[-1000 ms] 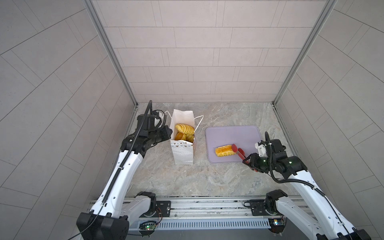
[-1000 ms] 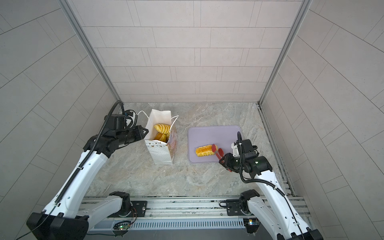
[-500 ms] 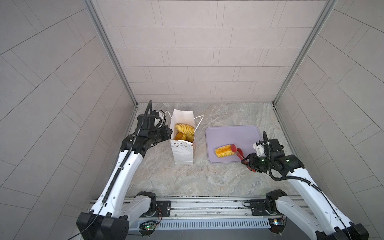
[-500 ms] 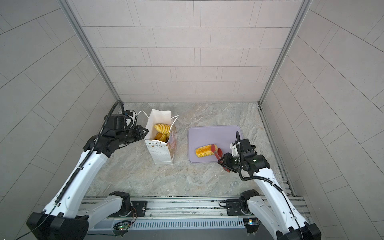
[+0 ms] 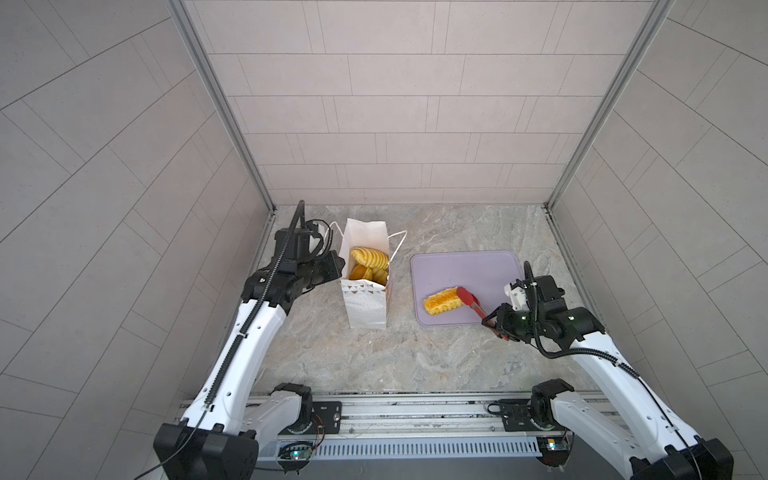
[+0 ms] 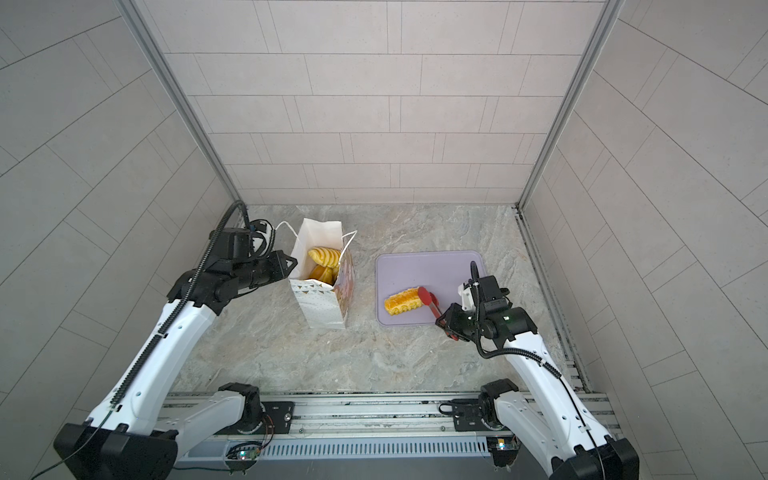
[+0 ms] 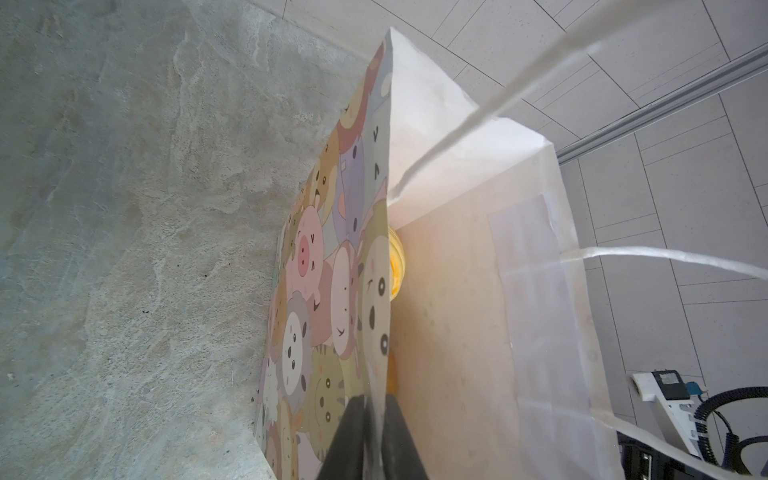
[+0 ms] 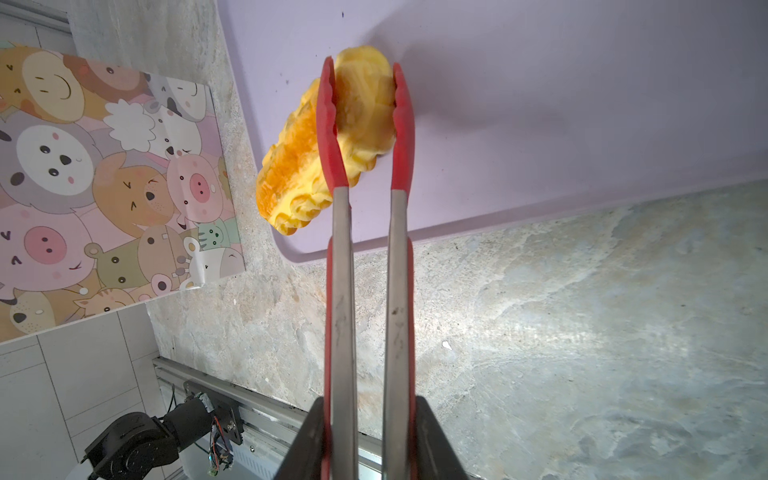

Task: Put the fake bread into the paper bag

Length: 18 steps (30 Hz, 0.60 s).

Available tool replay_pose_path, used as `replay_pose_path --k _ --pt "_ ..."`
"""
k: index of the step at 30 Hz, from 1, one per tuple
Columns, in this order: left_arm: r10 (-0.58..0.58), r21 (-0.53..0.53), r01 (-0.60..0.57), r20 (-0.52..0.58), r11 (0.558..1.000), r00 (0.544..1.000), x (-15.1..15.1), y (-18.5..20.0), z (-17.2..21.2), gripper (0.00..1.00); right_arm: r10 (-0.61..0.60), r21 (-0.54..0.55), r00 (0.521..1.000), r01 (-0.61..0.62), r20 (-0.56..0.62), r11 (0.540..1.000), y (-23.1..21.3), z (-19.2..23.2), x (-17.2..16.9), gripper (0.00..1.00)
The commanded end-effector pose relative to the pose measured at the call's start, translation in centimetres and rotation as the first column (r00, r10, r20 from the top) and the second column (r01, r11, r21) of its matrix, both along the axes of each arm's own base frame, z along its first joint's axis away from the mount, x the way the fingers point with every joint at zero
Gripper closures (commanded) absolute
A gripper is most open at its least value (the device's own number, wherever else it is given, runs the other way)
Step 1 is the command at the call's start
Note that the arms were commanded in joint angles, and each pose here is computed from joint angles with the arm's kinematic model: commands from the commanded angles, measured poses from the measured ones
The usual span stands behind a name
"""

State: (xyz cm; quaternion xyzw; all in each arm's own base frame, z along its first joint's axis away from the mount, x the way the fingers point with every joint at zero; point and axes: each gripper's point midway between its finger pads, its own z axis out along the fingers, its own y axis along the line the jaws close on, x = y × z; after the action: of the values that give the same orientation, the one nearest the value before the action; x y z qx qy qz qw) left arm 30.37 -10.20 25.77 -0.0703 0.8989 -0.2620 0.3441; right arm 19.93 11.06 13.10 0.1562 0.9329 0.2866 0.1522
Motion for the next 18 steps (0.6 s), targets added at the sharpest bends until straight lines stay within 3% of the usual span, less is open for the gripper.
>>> replay_pose_path --k 1,18 --pt "0.008 -0.001 -0.008 -0.012 1.0 1.0 0.1 0.2 -0.3 0.86 -0.011 0.013 0.997 0.01 0.07 1.0 0.2 2.0 1.4 0.76" --pt "0.007 0.008 -0.007 -0.01 1.0 1.0 -0.1 0.3 -0.2 0.86 -0.015 -0.018 0.984 0.019 0.179 1.0 -0.2 6.2 3.6 0.86"
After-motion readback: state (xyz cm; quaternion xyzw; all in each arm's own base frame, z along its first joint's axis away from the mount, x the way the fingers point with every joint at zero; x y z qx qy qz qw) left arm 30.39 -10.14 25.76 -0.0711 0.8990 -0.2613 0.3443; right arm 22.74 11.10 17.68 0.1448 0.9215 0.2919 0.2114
